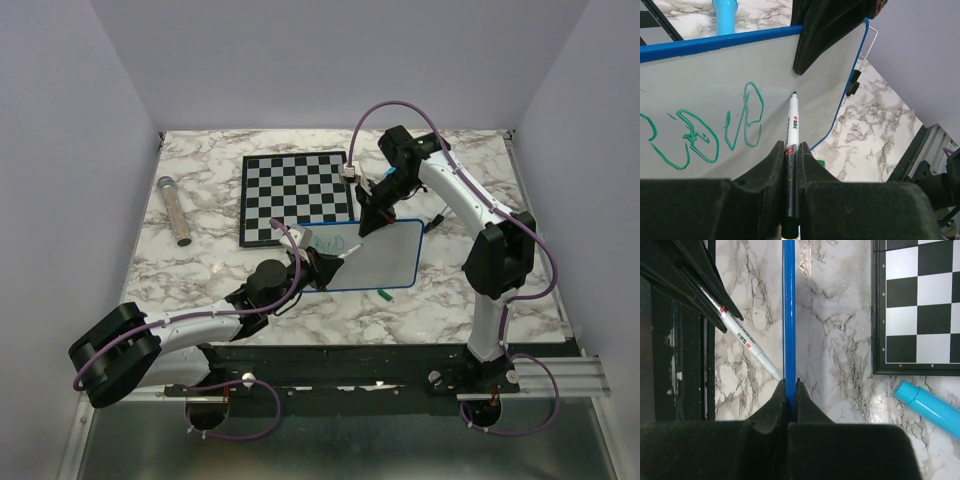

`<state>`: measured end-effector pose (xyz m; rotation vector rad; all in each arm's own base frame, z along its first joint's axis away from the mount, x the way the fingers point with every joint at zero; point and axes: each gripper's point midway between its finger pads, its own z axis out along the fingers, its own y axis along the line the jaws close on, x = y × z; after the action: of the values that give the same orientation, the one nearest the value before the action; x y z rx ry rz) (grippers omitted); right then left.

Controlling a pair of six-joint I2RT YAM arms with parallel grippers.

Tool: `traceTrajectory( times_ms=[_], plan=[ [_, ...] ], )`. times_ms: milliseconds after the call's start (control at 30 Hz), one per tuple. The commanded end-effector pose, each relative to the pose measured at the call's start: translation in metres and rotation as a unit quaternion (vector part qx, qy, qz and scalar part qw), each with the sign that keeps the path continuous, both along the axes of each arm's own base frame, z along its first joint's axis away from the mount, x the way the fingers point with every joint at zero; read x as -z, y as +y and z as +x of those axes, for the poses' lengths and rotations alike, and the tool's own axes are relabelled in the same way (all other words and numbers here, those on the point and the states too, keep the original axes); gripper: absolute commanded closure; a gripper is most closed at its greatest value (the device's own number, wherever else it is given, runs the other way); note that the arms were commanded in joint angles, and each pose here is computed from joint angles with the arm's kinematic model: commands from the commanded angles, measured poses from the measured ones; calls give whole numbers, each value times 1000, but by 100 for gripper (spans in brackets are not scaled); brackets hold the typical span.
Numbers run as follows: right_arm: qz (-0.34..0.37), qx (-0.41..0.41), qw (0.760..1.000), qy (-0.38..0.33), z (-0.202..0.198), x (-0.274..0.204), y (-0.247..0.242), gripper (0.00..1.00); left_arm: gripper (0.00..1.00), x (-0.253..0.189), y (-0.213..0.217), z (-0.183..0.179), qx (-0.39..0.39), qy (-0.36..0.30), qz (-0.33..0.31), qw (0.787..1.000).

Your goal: Write a sentence on the whiteboard

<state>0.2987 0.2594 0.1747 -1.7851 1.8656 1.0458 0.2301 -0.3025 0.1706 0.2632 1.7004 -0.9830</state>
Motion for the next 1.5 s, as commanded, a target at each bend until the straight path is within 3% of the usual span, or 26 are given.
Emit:
traceTrajectory(
  times_ms=[0, 1000, 1467],
  plan=[
    [-4, -3, 999, 42, -11, 9, -3, 100, 100, -6, 3, 9, -20, -6, 3, 1000],
    [-4, -3, 999, 43, -11, 10, -2, 100, 100, 11, 28, 4, -46, 16, 26, 998],
    [-5, -3, 999, 44, -12, 9, -3, 100, 100, 25, 15, -5, -6, 42, 38, 998]
  ],
)
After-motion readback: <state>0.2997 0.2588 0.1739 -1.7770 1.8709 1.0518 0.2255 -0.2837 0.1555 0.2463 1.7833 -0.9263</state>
